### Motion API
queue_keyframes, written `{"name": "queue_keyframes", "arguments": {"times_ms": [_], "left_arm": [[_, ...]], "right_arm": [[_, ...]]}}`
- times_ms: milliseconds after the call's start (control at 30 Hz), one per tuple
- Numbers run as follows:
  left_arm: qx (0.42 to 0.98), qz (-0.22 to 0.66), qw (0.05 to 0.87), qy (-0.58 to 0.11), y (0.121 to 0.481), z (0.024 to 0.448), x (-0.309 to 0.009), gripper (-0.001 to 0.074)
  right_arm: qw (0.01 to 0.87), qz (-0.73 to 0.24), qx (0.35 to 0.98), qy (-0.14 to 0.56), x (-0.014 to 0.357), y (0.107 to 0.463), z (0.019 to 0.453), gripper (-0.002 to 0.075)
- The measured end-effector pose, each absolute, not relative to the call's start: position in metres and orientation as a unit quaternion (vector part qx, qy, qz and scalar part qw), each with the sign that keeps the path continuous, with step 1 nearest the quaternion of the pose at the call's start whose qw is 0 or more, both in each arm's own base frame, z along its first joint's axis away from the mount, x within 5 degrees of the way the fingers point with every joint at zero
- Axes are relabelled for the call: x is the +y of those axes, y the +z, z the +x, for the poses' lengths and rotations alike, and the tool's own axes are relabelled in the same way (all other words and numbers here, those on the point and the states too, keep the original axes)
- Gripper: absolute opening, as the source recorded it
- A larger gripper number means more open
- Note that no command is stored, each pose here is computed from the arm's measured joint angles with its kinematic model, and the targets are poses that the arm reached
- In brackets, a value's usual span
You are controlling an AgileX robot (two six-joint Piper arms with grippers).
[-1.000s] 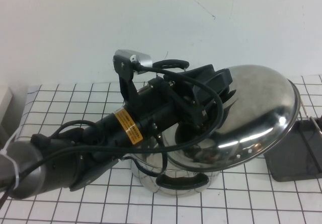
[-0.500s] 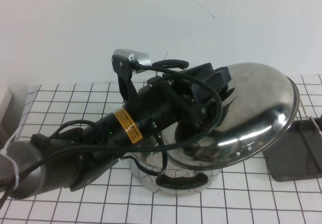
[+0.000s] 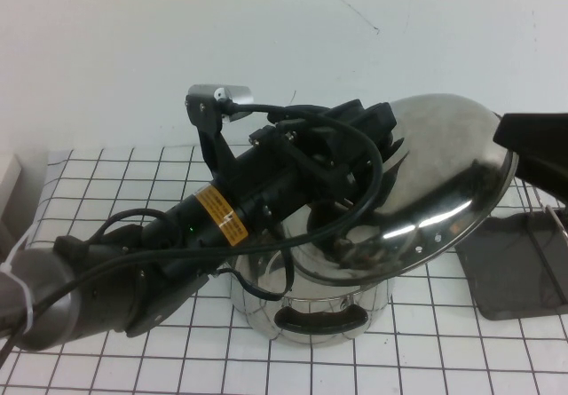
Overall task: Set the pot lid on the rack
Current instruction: Hand over the pot lid
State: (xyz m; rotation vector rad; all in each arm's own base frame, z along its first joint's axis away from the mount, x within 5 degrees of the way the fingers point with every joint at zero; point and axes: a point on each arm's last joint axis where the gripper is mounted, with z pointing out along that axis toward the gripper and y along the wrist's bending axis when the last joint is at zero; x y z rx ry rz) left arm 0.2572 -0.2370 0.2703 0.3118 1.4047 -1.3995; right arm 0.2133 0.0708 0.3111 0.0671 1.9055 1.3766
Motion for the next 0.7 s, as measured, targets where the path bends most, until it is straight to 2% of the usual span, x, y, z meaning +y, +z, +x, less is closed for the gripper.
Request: {"name": "queue_keyframes", "arguments": {"times_ms": [233, 333, 533, 700], "left_arm": [[0.588, 0.122, 0.54, -0.589, 0.271, 0.258, -0.236, 0.0316], [0.587, 0.122, 0.54, -0.59, 0.271, 0.258, -0.236, 0.0316], [0.592, 0.123, 0.54, -0.586, 0.27, 0.259, -0.236, 0.0316], [0.598, 0.114, 0.543, -0.579, 0.269, 0.263, -0.233, 0.0316]], "right_arm": [[0.377, 0.012, 0.746, 0.548, 0.073, 0.316, 0.23, 0.0487], [0.373, 0.012, 0.748, 0.549, 0.073, 0.313, 0.234, 0.0419], [0.352, 0.02, 0.746, 0.565, 0.077, 0.308, 0.243, 0.0232], [0.344, 0.006, 0.744, 0.573, 0.087, 0.308, 0.249, 0.0198]]}}
